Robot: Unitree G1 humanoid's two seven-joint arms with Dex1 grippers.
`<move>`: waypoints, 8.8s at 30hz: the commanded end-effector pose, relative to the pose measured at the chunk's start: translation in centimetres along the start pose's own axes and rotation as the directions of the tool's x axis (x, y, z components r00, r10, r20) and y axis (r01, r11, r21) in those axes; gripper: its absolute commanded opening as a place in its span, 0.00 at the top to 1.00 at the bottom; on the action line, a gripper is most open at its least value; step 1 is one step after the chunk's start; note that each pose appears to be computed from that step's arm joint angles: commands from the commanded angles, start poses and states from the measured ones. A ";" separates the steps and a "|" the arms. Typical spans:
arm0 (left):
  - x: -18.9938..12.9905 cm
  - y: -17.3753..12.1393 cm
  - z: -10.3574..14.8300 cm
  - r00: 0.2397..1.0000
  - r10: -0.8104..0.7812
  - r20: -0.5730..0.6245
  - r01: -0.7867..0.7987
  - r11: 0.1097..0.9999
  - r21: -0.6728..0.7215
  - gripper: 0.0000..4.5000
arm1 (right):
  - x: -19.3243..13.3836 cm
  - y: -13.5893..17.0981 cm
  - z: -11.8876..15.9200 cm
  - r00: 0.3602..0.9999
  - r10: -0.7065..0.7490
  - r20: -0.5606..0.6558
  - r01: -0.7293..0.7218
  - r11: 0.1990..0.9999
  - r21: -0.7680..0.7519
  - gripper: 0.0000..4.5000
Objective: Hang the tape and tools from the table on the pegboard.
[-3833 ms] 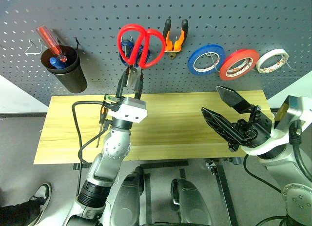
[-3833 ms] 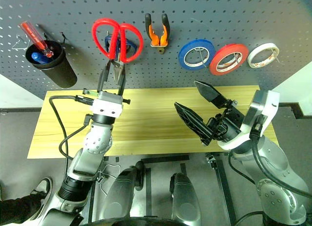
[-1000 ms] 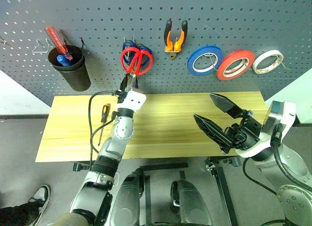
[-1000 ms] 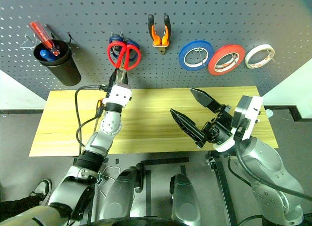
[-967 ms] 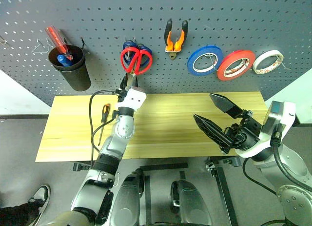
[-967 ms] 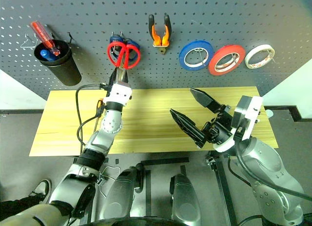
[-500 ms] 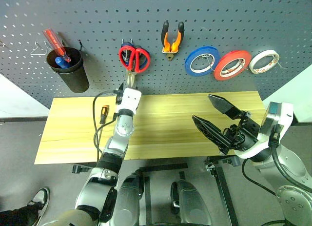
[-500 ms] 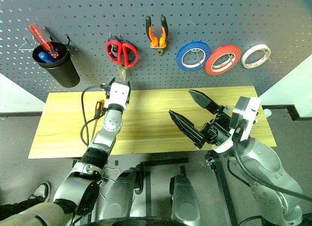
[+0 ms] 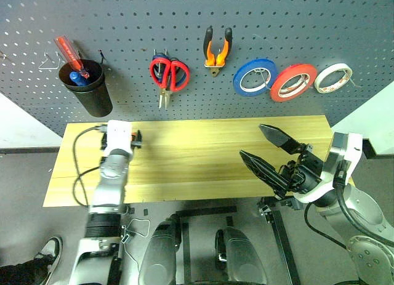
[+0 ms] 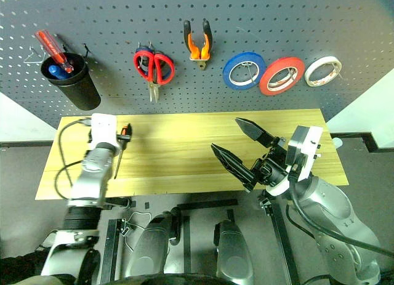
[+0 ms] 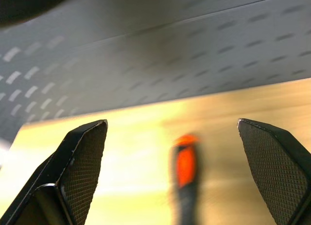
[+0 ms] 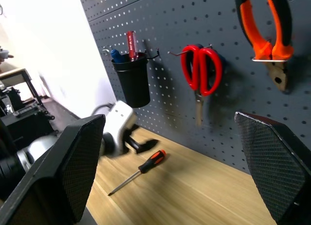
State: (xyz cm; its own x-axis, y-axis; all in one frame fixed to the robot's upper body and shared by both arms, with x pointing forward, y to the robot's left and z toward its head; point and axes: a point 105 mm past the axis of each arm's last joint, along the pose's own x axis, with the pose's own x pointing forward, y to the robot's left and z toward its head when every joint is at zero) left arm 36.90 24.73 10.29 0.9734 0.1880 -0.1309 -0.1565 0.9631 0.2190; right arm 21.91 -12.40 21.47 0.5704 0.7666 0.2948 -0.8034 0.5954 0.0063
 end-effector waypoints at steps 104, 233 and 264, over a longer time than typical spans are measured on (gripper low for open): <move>-10.3 -11.7 21.1 0.417 -0.292 0.861 0.082 0.955 0.284 0.85 | 1.1 -4.1 1.4 0.999 0.019 0.048 -0.010 0.984 -0.179 0.00; -12.5 -14.1 20.8 0.318 -0.572 0.756 0.666 0.702 0.252 0.01 | 1.5 -2.1 -0.6 0.991 0.132 0.021 -0.130 0.988 -0.088 0.00; -9.9 -9.3 -12.3 0.659 -0.751 0.033 0.732 0.630 -0.260 0.01 | -10.6 -6.5 -15.5 0.782 -0.598 -0.178 0.601 0.798 -0.039 0.00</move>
State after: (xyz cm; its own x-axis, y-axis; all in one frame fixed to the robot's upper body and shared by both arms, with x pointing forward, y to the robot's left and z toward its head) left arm 25.99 17.17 -3.01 0.7716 -0.5806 -0.2597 0.5388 0.8137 -0.2184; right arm 23.03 -20.98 2.21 0.9604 0.2787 -0.0020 -0.2740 0.9455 0.1758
